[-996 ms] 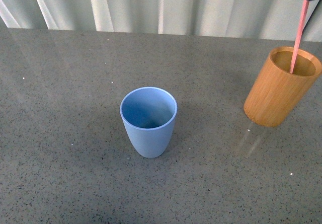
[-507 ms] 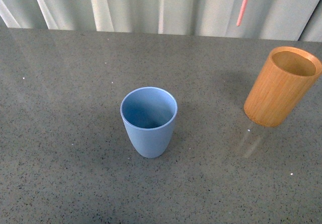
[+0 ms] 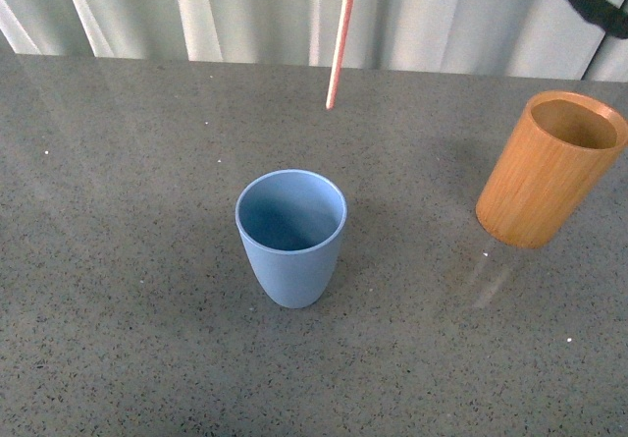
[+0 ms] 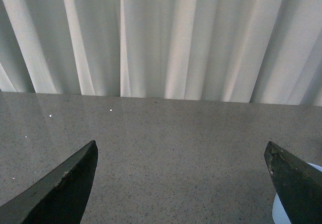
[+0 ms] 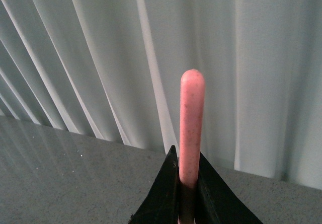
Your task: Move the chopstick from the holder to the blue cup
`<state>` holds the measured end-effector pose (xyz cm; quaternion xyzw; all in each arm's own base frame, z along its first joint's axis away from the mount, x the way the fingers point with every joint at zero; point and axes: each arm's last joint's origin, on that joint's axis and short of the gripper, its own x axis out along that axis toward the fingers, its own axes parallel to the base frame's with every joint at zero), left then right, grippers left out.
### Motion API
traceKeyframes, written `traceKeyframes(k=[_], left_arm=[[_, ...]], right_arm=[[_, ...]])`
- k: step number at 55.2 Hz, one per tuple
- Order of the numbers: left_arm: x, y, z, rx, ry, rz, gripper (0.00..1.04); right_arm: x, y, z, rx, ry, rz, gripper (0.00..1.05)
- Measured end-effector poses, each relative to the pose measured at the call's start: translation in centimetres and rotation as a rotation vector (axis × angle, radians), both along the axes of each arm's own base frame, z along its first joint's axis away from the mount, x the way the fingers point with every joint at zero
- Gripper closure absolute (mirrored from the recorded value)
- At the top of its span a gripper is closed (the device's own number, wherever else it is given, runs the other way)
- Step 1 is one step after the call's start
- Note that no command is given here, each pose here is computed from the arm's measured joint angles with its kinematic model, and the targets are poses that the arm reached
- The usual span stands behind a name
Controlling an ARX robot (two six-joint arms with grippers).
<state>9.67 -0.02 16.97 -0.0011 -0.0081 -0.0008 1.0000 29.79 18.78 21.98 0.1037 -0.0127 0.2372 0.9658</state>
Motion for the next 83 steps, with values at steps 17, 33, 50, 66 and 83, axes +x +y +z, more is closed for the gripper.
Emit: traceKeyframes(k=[17,33,50,66,83], left_arm=[[0.0,0.0,0.0,0.0,0.0,0.0,0.07],[0.0,0.0,0.0,0.0,0.0,0.0,0.07],[0.0,0.0,0.0,0.0,0.0,0.0,0.07],[0.0,0.0,0.0,0.0,0.0,0.0,0.07],[0.0,0.0,0.0,0.0,0.0,0.0,0.07]], right_arm=[[-0.9,0.6,-1.7,0.001,0.042,0.015,1.02],[-1.4,0.8,-2.8,0.016,0.066,0.019,1.02],[-1.5,1.1,-4.1,0.011,0.097,0.017,1.02],[-2.0,1.3,-5.5,-0.006,0.128,0.015,1.02],[-2.8,1.1,-6.9,-0.031,0.159,0.016,1.02]])
